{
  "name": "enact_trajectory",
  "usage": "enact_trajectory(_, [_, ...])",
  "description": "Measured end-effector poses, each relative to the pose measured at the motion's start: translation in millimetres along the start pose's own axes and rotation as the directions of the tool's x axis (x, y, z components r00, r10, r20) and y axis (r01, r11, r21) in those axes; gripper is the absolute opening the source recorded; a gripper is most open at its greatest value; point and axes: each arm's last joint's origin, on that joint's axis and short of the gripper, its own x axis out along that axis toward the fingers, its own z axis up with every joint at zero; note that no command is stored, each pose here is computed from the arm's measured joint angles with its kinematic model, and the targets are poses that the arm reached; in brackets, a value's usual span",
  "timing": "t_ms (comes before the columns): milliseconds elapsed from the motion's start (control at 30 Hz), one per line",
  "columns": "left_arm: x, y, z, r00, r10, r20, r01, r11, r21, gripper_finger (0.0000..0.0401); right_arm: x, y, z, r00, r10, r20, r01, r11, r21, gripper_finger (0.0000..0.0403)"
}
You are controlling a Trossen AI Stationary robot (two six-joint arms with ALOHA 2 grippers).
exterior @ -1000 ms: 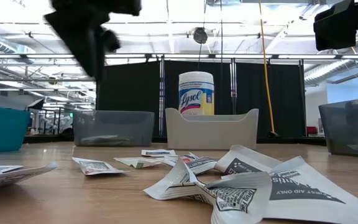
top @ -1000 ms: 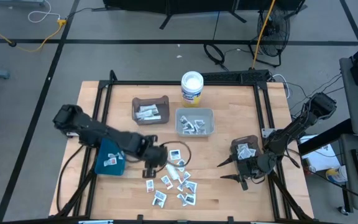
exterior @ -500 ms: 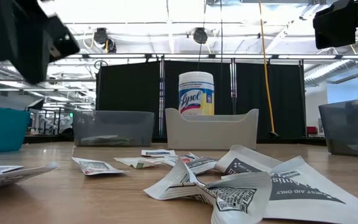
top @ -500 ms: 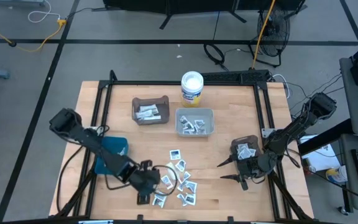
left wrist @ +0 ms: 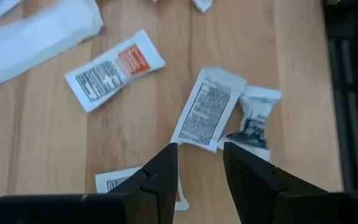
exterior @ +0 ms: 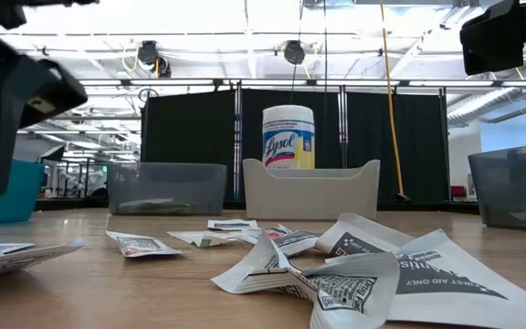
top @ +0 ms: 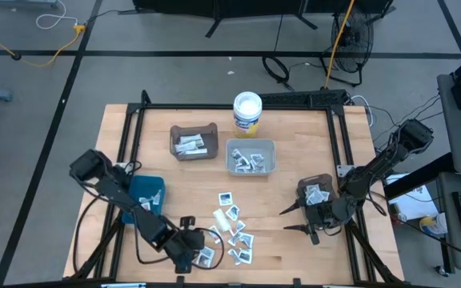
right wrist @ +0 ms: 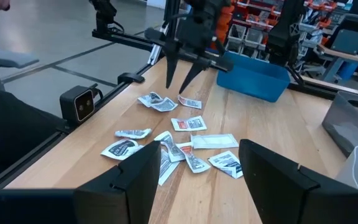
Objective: Pick & Place First Aid Supplies
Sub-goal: Put the orange ointment pack into the blue bin
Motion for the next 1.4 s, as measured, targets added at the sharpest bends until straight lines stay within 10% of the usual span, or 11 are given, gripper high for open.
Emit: enact_trajectory(1400, [25, 8, -17, 0.984, 0.134, -0.117, -0.135, 0.991, -0.008, 0.0131, 0, 0, 0, 1.000, 0.000, -0.001, 0.000, 1.000, 0.022, 0.0212])
